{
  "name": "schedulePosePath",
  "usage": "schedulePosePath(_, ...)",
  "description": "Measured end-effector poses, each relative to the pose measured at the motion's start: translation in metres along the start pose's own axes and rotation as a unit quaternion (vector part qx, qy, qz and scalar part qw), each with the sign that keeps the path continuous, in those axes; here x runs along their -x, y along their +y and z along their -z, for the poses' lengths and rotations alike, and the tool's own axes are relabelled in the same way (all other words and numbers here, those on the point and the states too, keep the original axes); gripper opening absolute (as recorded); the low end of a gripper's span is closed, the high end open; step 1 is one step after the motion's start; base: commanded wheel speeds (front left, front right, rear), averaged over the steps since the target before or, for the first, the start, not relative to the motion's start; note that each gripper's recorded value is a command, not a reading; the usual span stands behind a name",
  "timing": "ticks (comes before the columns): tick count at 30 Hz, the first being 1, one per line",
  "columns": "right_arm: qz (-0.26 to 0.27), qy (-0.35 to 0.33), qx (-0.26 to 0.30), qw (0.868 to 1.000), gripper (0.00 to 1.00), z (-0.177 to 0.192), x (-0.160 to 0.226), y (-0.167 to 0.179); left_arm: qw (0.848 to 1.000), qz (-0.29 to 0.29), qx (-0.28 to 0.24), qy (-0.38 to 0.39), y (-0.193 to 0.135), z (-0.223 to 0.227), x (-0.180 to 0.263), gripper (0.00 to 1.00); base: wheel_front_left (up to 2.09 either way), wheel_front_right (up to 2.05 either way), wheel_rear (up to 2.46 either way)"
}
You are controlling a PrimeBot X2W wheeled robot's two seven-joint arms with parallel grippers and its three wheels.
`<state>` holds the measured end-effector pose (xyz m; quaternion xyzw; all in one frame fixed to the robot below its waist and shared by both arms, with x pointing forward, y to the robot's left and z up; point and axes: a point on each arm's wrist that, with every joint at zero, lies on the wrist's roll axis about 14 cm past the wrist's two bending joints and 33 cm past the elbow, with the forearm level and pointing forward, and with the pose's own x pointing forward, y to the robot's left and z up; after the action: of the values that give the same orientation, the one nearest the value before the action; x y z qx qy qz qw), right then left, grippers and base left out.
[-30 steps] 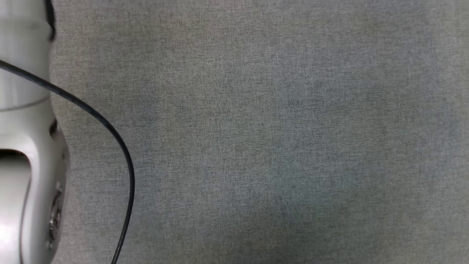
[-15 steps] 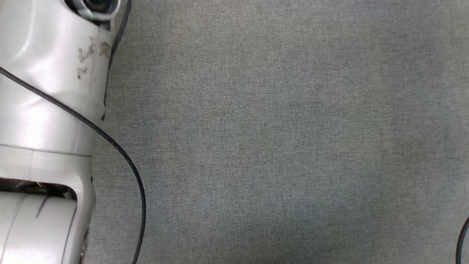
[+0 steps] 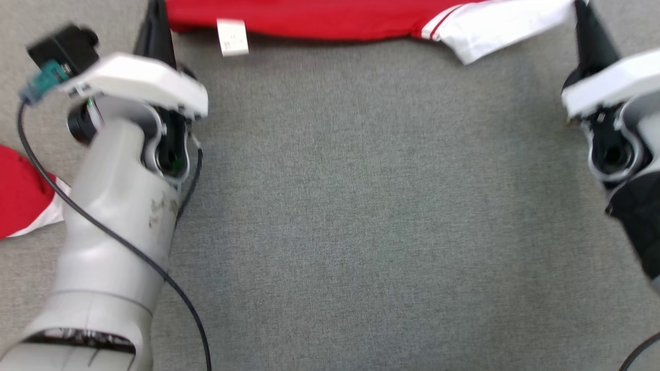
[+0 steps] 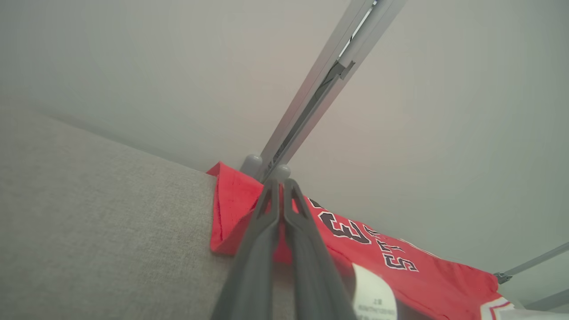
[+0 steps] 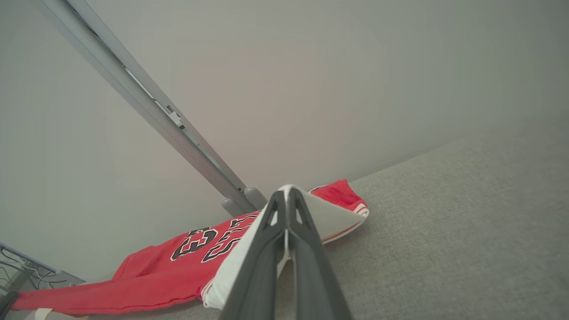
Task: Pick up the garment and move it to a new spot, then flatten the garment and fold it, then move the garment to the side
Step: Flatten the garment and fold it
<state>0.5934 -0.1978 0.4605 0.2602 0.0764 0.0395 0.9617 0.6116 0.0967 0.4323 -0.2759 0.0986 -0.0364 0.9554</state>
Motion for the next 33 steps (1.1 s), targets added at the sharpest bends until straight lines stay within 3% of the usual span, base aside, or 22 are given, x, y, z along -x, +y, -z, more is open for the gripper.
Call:
schedulePosePath(15, 0.057, 0.054, -0.093, 0.993, 0.0, 0.031, 0.096, -0.012, 0.997, -0.027, -0.046, 0.055, 0.019, 0.027, 0.094, 0.0, 0.0, 0.0, 0.0)
schedulePosePath(23, 0.079, 0.088, -0.143, 0.983, 0.0, 0.044, 0.137, -0.027, 0.988, 0.003, -0.129, 0.084, 0.016, 0.042, 0.13, 0.0, 0.0, 0.0, 0.0)
schedulePosePath(33, 0.064, 0.139, -0.222, 0.963, 0.0, 0.058, 0.165, -0.022, 0.979, 0.009, -0.169, 0.117, 0.027, 0.056, 0.164, 0.0, 0.0, 0.0, 0.0)
